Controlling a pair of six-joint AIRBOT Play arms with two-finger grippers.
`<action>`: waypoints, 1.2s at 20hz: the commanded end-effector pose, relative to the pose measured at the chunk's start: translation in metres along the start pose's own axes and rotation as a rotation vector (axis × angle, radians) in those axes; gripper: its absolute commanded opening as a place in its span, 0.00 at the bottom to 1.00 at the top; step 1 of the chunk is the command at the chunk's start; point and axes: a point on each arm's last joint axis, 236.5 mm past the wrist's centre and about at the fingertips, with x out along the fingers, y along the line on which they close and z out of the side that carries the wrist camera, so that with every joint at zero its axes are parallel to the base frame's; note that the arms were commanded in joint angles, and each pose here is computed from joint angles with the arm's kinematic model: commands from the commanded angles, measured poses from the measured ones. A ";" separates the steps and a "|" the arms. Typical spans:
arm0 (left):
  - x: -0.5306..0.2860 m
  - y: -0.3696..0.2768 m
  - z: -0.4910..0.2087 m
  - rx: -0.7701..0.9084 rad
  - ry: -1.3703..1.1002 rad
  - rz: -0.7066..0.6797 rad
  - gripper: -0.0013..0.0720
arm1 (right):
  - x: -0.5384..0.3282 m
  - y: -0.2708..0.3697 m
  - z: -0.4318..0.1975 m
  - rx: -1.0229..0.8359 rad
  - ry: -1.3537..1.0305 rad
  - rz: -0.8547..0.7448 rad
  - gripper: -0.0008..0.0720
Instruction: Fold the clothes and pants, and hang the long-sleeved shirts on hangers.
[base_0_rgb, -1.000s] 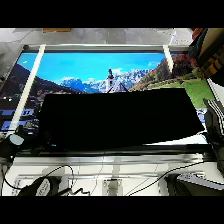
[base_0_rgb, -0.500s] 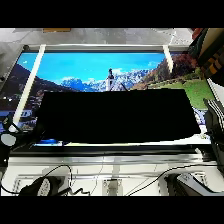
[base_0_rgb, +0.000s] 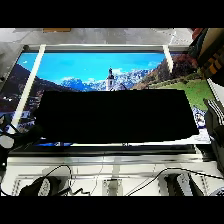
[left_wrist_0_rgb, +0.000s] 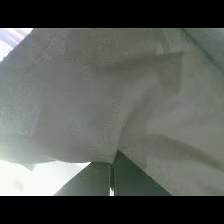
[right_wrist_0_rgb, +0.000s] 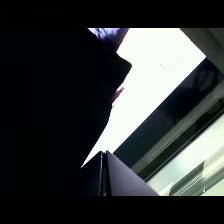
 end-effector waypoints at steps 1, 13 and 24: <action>-0.001 0.004 0.000 0.014 -0.001 0.016 0.03 | 0.021 -0.008 -0.004 0.004 0.049 -0.021 0.19; -0.001 0.002 0.000 0.006 0.000 0.008 0.03 | 0.123 -0.009 -0.012 0.261 0.234 0.148 0.65; -0.010 -0.002 0.003 0.014 0.013 0.006 0.03 | 0.099 -0.001 -0.012 0.070 0.257 0.147 0.04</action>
